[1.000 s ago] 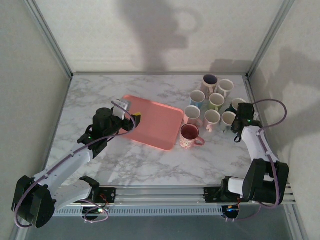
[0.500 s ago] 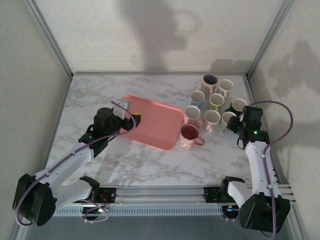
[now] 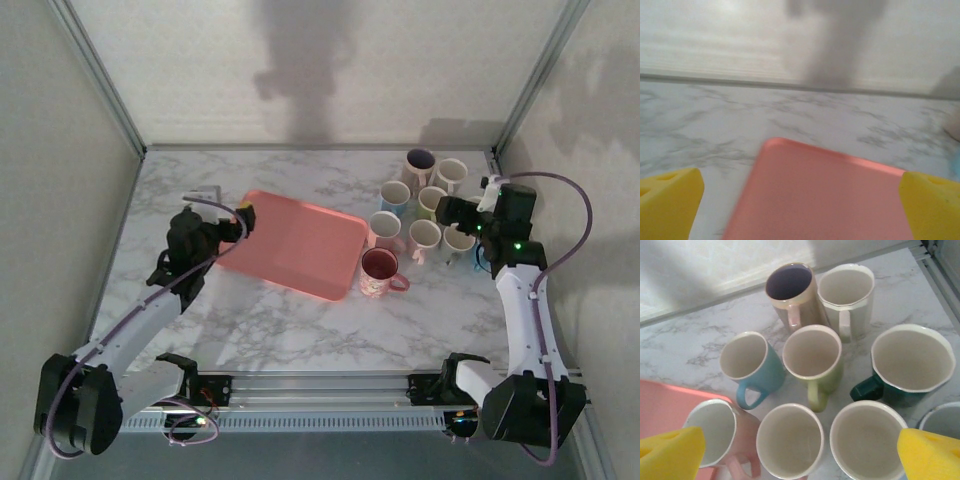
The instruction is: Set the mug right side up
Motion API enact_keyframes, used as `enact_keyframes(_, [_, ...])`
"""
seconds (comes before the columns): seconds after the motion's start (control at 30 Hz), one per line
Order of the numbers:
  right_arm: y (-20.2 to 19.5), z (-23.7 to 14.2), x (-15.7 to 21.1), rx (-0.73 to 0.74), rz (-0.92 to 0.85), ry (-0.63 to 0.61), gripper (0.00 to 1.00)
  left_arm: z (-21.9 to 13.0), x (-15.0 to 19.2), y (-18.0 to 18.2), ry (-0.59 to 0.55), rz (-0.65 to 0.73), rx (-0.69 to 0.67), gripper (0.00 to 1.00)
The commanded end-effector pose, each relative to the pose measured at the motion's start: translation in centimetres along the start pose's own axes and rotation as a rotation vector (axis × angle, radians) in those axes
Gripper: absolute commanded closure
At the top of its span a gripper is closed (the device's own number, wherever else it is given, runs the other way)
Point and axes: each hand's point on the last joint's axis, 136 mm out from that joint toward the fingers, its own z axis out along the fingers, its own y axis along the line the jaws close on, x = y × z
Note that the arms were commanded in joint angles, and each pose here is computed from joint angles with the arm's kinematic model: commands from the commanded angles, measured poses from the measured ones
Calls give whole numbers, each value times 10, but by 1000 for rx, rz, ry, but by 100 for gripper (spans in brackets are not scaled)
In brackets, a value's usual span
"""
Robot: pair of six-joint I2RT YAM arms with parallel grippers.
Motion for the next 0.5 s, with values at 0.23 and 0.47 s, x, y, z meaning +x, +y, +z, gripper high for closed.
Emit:
enact_keyframes(0.23, [29,13,-19,-87,-84,-32,1,3,15,109,-116,-60,-239,1])
enact_keyframes(0.47, [35,27,-22,-79,-127,-36,1,-1,40,114,-170,-38,-204,1])
